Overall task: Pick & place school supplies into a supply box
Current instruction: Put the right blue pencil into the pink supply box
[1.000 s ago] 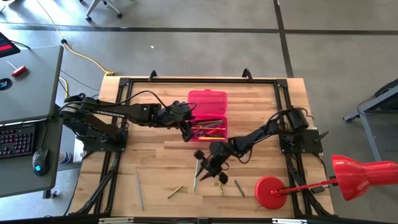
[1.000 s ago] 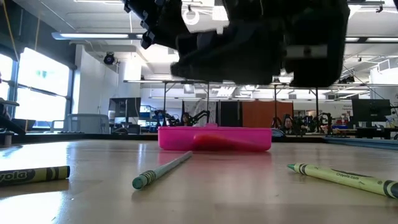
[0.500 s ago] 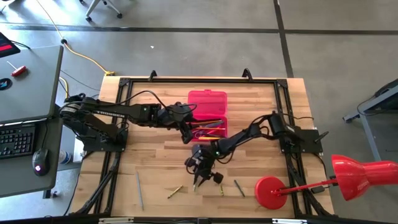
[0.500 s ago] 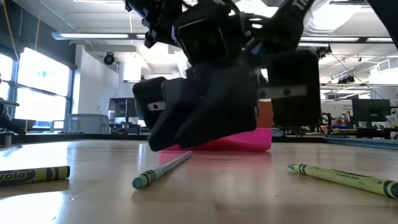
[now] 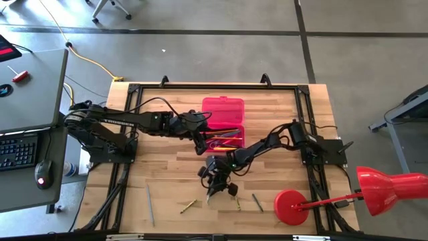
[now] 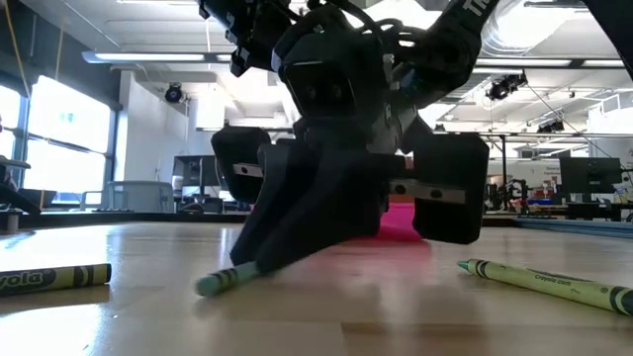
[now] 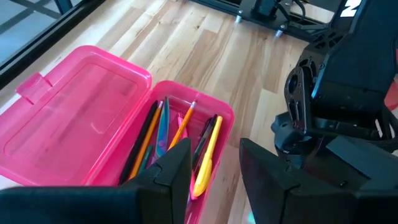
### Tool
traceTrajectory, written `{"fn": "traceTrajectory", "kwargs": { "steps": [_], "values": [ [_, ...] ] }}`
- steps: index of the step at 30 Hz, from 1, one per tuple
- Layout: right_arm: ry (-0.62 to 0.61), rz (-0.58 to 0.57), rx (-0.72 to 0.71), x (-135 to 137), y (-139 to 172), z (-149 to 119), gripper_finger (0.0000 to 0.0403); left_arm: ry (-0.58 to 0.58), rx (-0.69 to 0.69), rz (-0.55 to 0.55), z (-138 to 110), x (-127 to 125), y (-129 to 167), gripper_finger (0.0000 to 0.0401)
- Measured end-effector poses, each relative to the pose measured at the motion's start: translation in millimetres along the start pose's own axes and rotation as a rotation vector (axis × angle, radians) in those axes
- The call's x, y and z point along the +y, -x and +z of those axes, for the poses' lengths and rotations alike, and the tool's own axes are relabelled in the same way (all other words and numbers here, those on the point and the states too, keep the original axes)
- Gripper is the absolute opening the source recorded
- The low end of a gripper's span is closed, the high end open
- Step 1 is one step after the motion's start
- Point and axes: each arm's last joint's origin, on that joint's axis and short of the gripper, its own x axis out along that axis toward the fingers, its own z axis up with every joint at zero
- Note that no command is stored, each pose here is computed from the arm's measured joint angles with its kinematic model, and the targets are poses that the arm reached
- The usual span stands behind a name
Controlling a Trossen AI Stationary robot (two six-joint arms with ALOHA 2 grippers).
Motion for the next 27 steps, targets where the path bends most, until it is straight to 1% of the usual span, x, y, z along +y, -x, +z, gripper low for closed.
{"fn": "traceTrajectory", "kwargs": {
  "steps": [7,14,17,21,27],
  "values": [
    [-0.013,0.004,0.026,1.3,0.4,-1.2,0.0036,0.0,0.0,0.0,0.0,0.0,0.0,0.0166],
    [-0.099,-0.006,0.035,1.6,-0.9,-2.6,0.0036,-0.001,0.004,0.002,-0.4,0.2,0.0,0.0166],
    [-0.133,0.01,0.029,4.0,-8.8,-11.3,0.0033,-0.001,0.005,0.002,-0.5,0.1,0.0,0.0166],
    [-0.131,0.017,0.017,6.9,-22.1,-27.6,0.0023,-0.001,0.005,0.002,-0.5,0.2,0.0,0.0166],
    [-0.156,0.003,0.014,7.4,-27.2,-33.4,0.0006,-0.001,0.007,0.003,-0.7,0.2,0.0,0.0166]
  ]
}}
